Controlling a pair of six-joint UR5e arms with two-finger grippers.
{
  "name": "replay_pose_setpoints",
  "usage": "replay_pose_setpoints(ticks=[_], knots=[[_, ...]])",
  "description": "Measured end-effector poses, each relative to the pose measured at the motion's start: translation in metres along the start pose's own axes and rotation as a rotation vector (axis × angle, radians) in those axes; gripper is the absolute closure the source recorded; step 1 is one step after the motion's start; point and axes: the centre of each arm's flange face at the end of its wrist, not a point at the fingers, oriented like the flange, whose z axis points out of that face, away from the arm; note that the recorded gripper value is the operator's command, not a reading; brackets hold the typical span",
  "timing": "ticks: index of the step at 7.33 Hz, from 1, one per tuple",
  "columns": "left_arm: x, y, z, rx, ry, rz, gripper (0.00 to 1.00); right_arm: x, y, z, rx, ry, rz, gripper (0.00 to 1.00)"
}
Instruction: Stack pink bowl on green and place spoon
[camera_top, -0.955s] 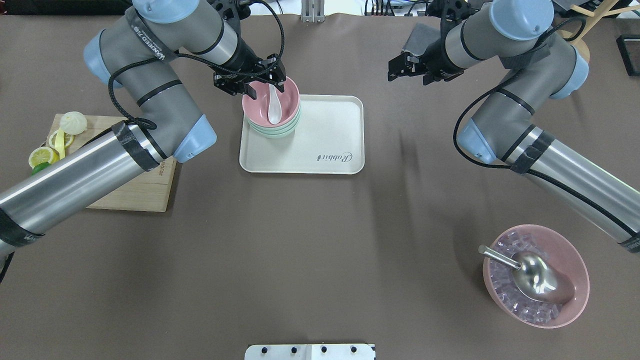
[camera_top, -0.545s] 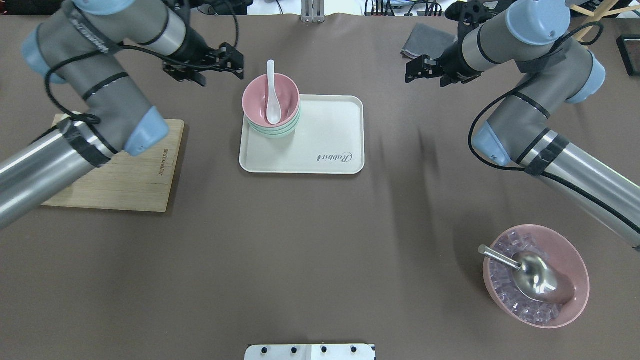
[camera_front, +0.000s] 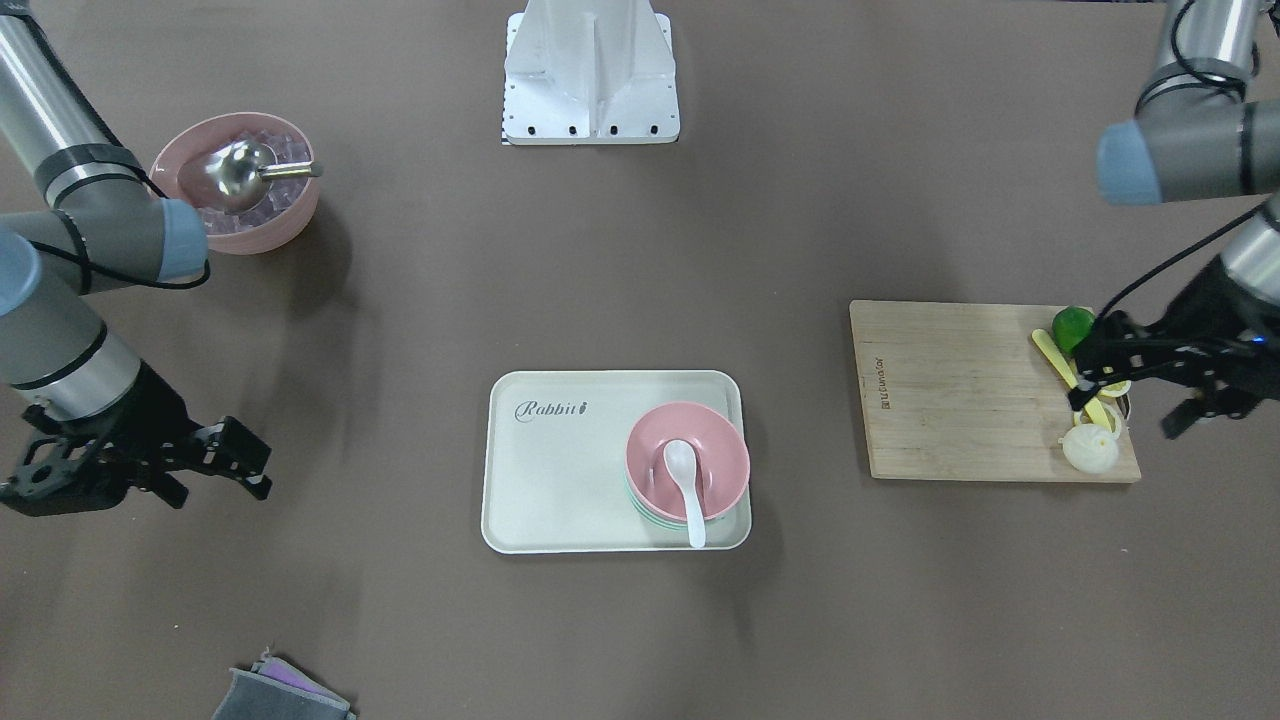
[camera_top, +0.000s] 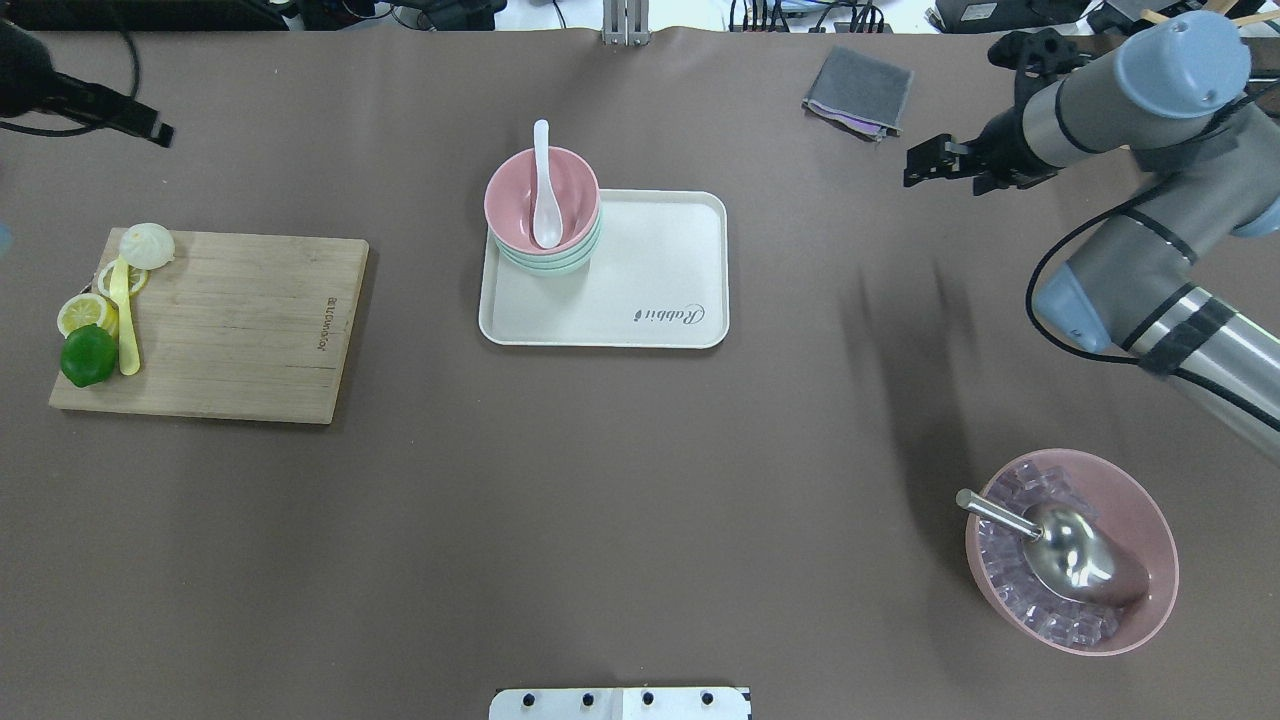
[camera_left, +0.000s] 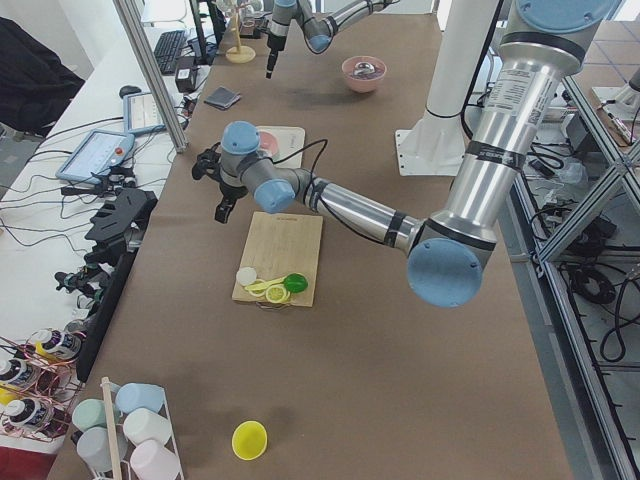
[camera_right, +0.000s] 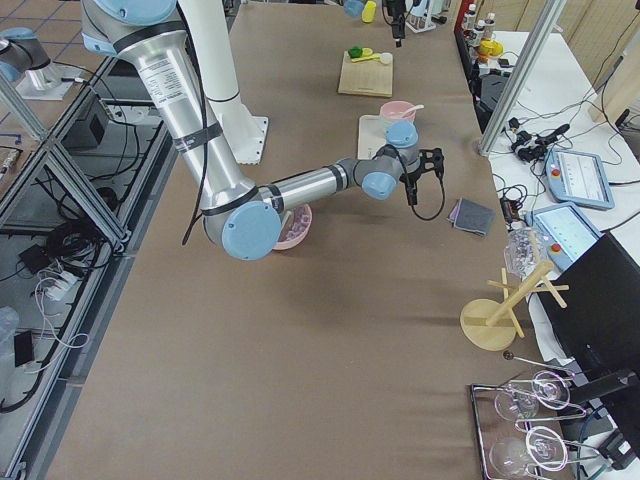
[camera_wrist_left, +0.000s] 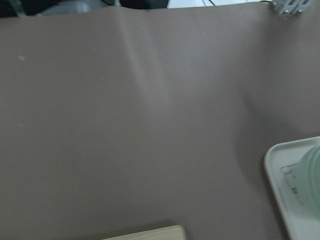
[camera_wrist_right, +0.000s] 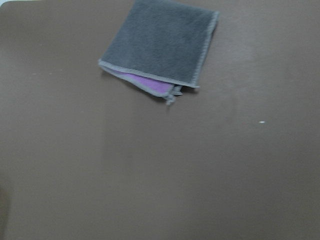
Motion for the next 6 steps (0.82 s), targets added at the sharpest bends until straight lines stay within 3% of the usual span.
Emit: replay_pose_setpoints(ticks=[2, 4, 6], knots=[[-0.087, 0.037, -0.029, -0.064, -0.018, -0.02, 0.02, 0.132, 0.012, -0.024, -0.083, 0.068, -0.104, 0.0], [-0.133, 0.079, -0.02, -0.125, -0.079, -0.085, 0.02, 0.236, 0.044, -0.066, -0.168, 0.072, -0.061, 0.0], [-0.166, 0.118, -0.007, -0.179, -0.152, -0.088, 0.02, 0.289, 0.07, -0.094, -0.225, 0.092, -0.022, 0.0]])
